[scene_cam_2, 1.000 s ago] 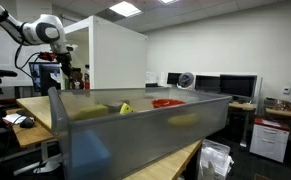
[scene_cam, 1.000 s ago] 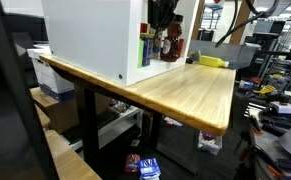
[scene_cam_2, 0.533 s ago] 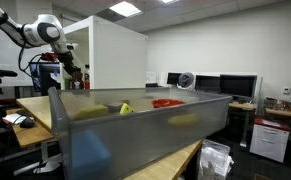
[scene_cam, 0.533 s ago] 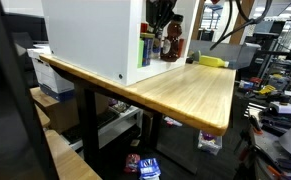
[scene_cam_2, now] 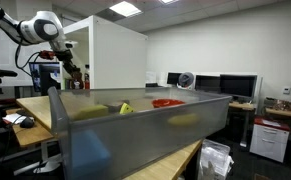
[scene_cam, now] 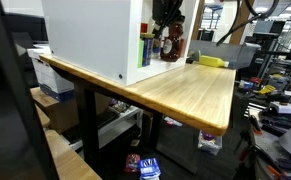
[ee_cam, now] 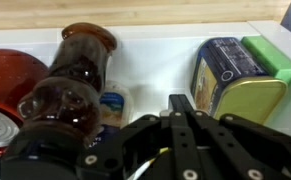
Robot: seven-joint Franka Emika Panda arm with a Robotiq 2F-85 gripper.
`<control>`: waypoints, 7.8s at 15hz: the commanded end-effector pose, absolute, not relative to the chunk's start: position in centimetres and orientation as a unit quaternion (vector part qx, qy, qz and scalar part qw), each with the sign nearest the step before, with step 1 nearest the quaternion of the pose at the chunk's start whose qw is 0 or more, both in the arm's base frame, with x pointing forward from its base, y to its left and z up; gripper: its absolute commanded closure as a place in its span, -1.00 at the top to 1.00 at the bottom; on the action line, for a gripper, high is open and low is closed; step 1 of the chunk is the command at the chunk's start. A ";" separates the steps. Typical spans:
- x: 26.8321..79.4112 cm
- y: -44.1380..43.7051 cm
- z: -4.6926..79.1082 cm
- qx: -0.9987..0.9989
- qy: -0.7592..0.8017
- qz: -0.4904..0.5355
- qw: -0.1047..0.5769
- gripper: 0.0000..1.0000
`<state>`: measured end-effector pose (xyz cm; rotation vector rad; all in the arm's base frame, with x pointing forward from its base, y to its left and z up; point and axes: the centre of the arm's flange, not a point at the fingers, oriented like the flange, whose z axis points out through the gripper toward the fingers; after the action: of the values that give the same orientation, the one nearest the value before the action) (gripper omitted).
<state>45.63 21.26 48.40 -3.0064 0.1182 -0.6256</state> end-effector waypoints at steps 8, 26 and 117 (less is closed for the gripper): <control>40.2 15.7 51.4 -0.982 0.036 -0.166 0.079 -1.00; 38.1 8.4 47.4 -0.999 0.010 -0.031 0.012 -1.00; 41.2 11.2 43.8 -0.991 0.058 -0.103 0.058 -1.00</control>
<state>41.36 11.67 41.54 -3.0249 0.1378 -0.2753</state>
